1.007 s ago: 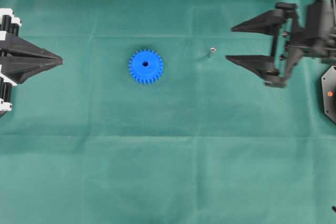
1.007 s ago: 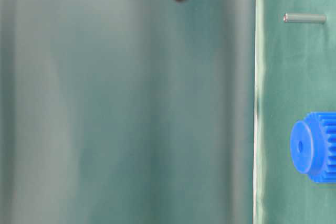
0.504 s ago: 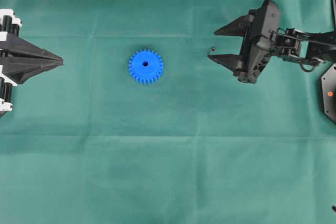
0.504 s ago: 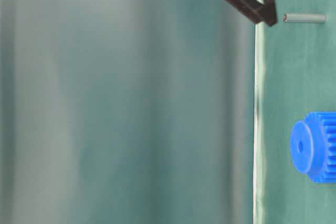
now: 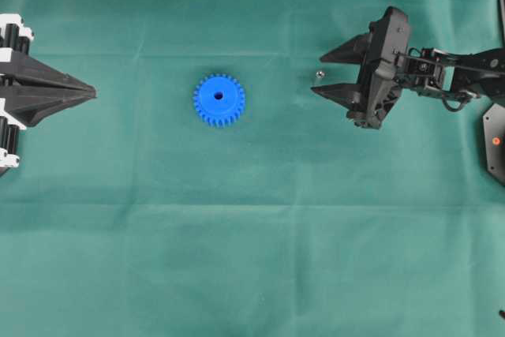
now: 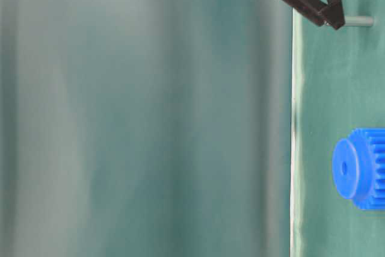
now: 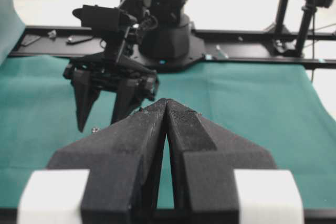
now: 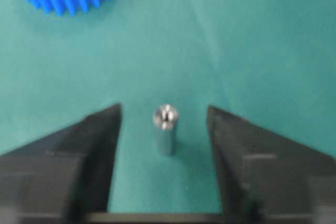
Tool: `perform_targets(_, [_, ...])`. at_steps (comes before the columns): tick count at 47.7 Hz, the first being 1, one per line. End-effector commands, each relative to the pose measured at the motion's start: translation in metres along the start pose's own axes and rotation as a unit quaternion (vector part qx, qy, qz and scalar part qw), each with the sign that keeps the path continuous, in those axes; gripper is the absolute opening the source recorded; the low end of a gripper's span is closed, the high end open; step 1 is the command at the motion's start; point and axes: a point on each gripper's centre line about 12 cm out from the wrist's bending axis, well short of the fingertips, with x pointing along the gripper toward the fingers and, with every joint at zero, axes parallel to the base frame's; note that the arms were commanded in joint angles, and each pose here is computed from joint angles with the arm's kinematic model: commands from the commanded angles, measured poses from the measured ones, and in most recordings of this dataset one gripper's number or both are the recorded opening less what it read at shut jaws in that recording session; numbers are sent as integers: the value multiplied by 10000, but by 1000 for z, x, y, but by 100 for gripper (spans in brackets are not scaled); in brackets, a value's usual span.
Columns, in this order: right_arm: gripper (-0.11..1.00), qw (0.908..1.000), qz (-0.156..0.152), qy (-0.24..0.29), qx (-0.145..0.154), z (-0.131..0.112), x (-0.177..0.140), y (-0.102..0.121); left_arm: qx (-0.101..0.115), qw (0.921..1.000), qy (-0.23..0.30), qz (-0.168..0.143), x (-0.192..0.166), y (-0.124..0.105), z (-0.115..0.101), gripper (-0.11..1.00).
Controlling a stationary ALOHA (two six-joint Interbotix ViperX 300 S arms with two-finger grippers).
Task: Insert the shaft placed at a random location into the center hole of the medium gear at another random location.
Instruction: 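Lower the open right gripper around the silver shaft and close it, then lift the held shaft upward with the right gripper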
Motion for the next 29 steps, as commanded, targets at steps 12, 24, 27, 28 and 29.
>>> perform_targets(12, [14, 9998, 66, -178, -105, 9, 2, 3, 0, 10000, -38, -10, 3, 0, 7, 0])
perform_targets(24, [14, 9998, 70, -193, -86, 13, 1, 4, -8, 10000, 15, -8, 3, 0, 6, 0])
perform_targets(27, [14, 9996, 60, -262, -67, 20, -3, 3, -8, 10000, 31, -16, 3, -1, 5, 0])
perform_targets(28, [14, 9996, 67, -277, -70, 23, -4, 4, -8, 10000, 31, -8, 3, 0, 5, 0])
perform_targets(29, [14, 9995, 68, -300, -69, 27, -6, 4, -8, 10000, 31, -8, 3, 0, 5, 0])
